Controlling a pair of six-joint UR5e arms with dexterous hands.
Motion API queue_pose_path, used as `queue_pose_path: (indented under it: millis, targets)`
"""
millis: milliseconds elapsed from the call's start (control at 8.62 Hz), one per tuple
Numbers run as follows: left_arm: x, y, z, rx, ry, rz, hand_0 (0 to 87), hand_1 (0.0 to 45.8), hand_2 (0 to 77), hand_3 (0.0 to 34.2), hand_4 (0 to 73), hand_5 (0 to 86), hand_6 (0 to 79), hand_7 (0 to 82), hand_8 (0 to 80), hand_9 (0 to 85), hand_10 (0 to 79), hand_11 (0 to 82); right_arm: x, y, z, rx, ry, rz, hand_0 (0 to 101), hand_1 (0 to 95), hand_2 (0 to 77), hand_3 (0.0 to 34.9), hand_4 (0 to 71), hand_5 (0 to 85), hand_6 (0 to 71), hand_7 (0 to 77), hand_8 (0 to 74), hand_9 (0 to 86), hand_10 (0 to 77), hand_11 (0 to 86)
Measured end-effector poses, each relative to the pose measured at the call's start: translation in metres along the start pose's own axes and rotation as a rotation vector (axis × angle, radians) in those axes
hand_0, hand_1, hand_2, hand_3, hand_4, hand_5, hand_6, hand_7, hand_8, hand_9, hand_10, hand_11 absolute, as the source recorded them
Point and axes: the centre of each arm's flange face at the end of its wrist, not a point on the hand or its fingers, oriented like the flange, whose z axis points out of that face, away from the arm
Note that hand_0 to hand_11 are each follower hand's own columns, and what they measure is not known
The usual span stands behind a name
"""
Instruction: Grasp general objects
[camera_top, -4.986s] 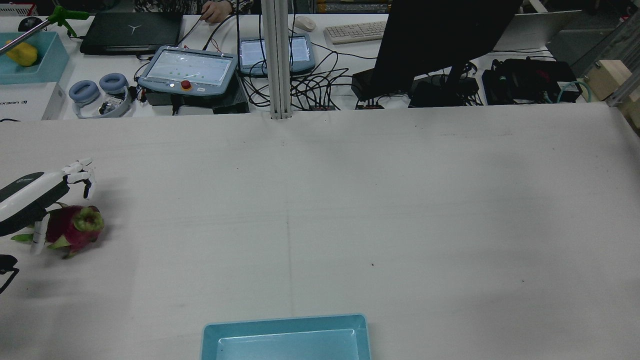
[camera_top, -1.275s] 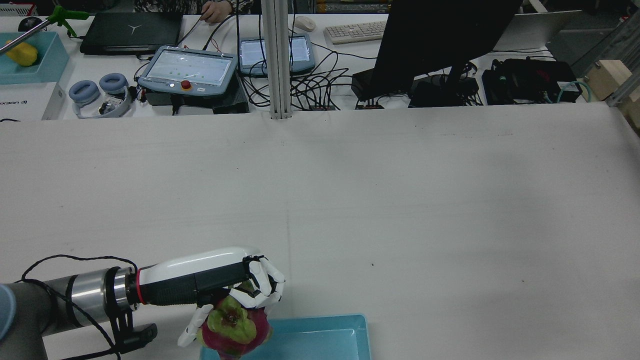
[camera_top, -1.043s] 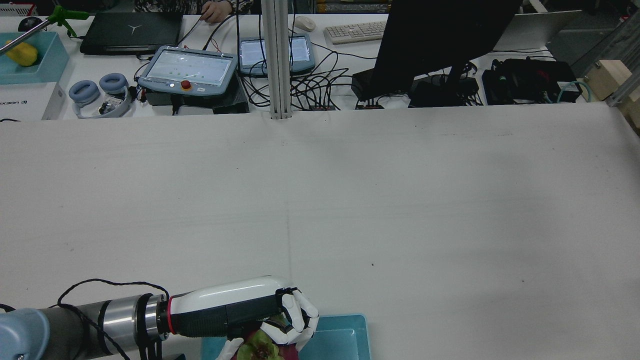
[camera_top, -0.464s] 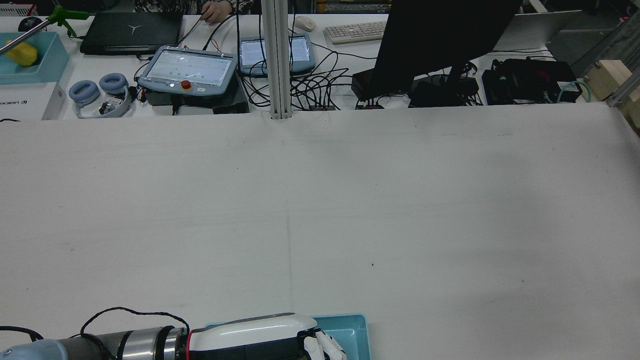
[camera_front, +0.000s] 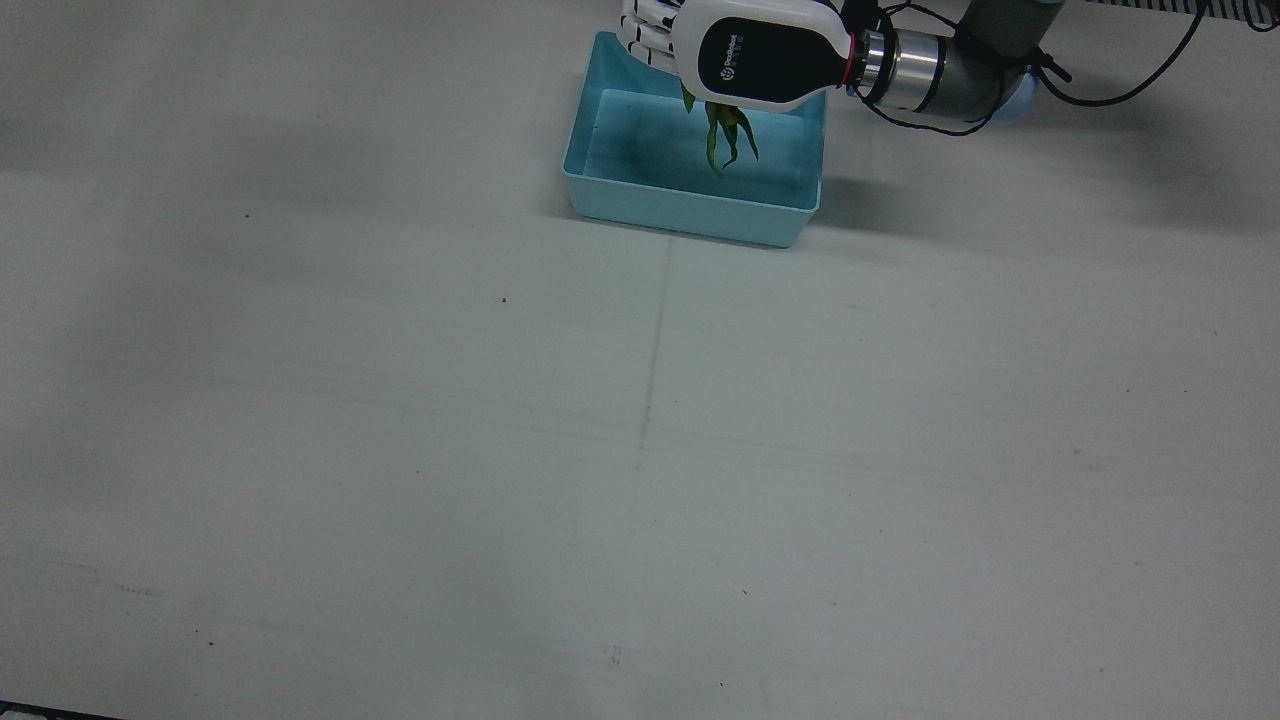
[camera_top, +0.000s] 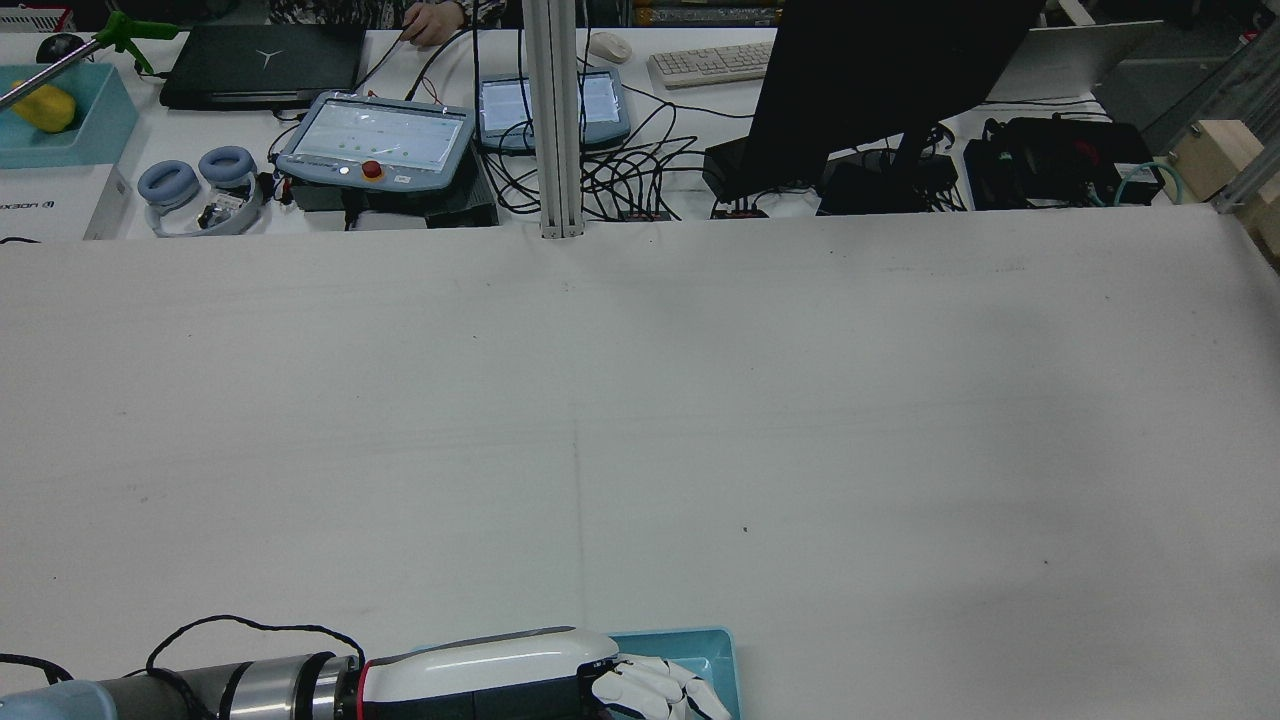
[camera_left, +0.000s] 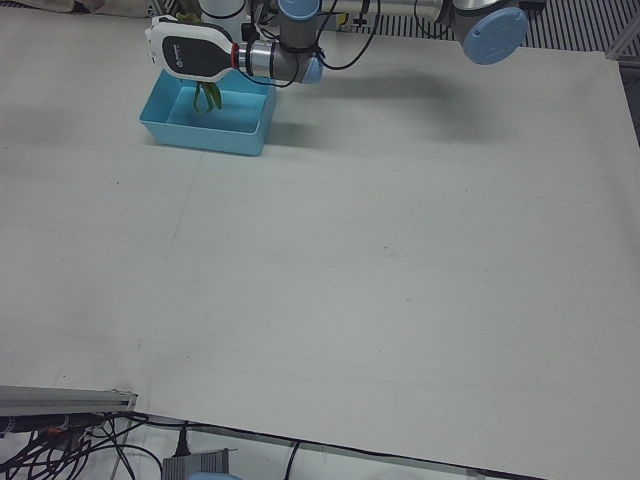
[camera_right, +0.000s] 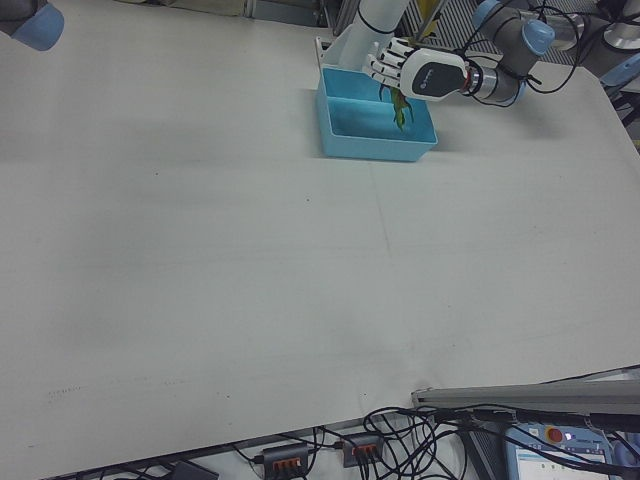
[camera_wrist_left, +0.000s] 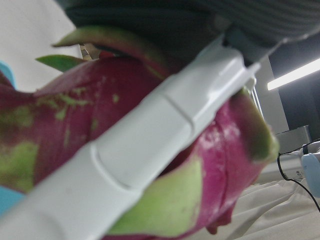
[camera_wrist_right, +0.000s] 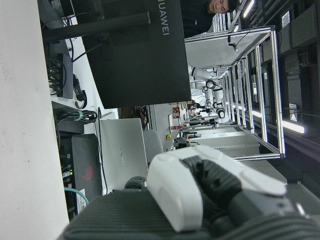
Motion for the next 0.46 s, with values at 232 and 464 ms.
queue_pose_path:
  millis: [232, 464]
  targets:
    - [0.0008, -0.0005, -0.0012, -0.002, 0.001, -0.001, 82.0, 0.0, 0.0, 0.0, 8.7, 1.6, 21.3, 76.4, 2.2, 13.6, 23.5, 18.5, 0.0000, -0.0001, 0.0000, 0.000, 0.000, 0.000, 0, 94.9, 77.4, 0.0, 0.0, 0.0, 0.0, 0.0, 0.0, 0.5, 0.0, 0.5]
    - [-0.0003, -0.0027, -0.0031, 0.000, -0.004, -0.004, 81.7, 0.0, 0.0, 0.0, 8.7, 2.2, 21.8, 72.0, 1.6, 12.0, 23.5, 18.5, 0.0000, -0.0001, 0.0000, 0.000, 0.000, 0.000, 0, 94.9, 77.4, 0.0, 0.0, 0.0, 0.0, 0.0, 0.0, 0.5, 0.0, 0.5]
